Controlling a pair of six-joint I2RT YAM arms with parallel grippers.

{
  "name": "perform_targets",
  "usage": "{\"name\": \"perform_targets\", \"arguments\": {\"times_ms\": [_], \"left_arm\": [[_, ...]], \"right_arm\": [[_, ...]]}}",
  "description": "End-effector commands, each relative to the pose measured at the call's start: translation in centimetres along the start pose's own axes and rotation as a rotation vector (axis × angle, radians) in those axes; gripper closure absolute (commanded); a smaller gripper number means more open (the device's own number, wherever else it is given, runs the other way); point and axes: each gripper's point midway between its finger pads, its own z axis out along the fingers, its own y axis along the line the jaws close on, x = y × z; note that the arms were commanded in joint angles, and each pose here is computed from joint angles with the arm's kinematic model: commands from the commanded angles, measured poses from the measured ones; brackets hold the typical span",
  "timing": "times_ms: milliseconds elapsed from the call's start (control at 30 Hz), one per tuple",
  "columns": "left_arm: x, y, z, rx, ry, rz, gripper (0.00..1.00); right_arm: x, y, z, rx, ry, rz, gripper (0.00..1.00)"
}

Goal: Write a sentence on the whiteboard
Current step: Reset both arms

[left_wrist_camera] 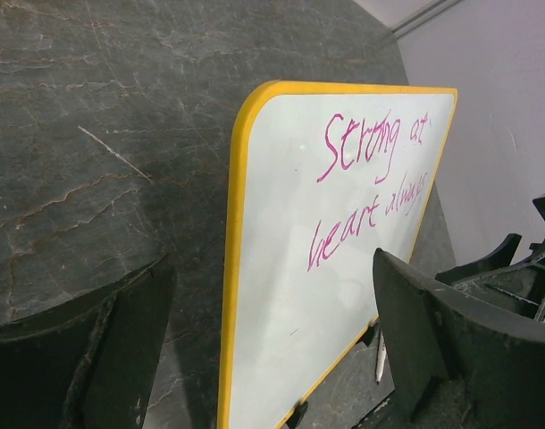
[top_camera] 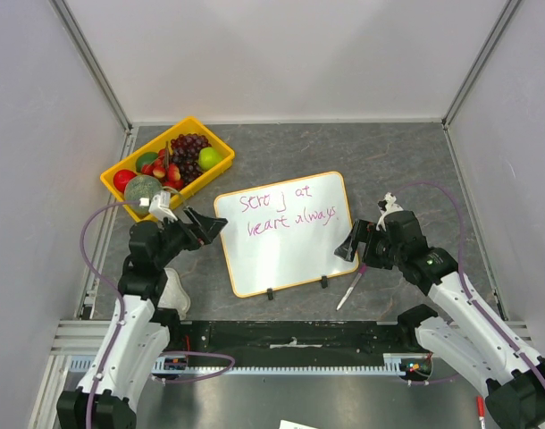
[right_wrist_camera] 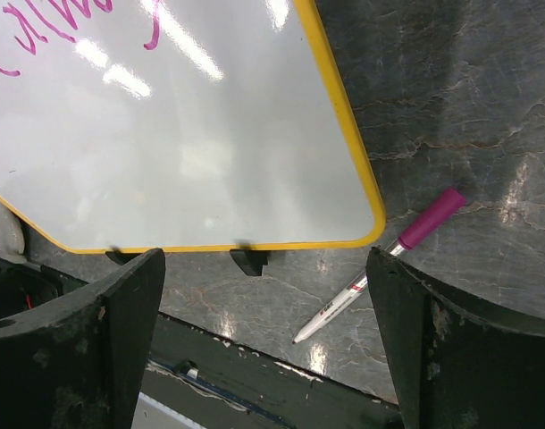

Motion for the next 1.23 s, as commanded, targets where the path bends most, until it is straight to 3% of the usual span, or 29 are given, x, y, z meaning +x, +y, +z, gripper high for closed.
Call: {"name": "perform_targets", "arguments": {"times_ms": [0,433,767,1000,1200], "left_arm": [[-1.4,-0.6,-0.7,-0.042,-0.007,0.023,0.05],[-2.3,1.0,-1.8,-0.256,0.061,-0.030,0.04],[-3.4,3.6,-2.0,-0.432,0.060,-0.025,0.03],[-4.7,5.0,-1.4,-0.514,0.028,-0.023,0.03],[-7.3,6.6,-1.6,-0.599,-0.094,0.047,0.05]], "right_arm": [[-2.3,1.2,-0.7,-0.028,-0.076,-0.031,0.02],[-4.3,1.1,-0.8,0.021,-0.119,-0.076,0.02],[-9.6,1.3,-1.3,0.140,-0.236,-0.119,0.02],[-15.2,0.3,-3.3,0.299,-0.426,-0.195,0.02],[-18.9,-1.3,-6.2,0.383,-0.742,-0.285,0.02]]}}
